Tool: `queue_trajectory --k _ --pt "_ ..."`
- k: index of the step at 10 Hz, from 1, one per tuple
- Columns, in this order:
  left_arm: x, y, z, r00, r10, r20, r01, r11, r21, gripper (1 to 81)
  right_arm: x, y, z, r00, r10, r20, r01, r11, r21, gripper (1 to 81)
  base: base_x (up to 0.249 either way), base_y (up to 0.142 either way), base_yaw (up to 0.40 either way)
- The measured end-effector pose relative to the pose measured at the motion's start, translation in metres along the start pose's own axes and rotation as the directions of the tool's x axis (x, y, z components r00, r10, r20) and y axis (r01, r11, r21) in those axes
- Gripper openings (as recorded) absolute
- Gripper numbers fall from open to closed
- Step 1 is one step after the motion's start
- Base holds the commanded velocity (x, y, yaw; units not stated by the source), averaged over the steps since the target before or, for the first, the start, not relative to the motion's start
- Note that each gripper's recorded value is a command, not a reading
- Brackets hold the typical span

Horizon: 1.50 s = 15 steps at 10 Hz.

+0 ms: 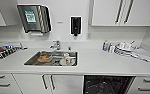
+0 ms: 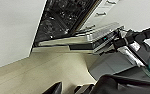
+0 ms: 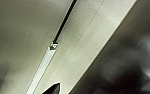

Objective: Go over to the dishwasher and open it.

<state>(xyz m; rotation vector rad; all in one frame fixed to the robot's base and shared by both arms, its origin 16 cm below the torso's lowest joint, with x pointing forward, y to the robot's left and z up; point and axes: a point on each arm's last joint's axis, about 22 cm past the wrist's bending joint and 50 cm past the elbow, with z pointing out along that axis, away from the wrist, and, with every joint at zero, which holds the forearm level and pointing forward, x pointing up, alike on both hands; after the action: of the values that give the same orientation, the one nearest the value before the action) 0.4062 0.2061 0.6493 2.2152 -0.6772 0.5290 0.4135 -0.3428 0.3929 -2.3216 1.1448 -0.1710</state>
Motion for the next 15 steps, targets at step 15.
queue_trajectory --k 15 --pt "-0.011 -0.006 0.008 0.9996 -0.021 0.018 0.021 0.9998 0.001 81.1 -0.060 0.050 0.038 0.9822 -0.152 0.110 0.167 0.9763 -0.138 81.1 -0.082 0.000 0.000"
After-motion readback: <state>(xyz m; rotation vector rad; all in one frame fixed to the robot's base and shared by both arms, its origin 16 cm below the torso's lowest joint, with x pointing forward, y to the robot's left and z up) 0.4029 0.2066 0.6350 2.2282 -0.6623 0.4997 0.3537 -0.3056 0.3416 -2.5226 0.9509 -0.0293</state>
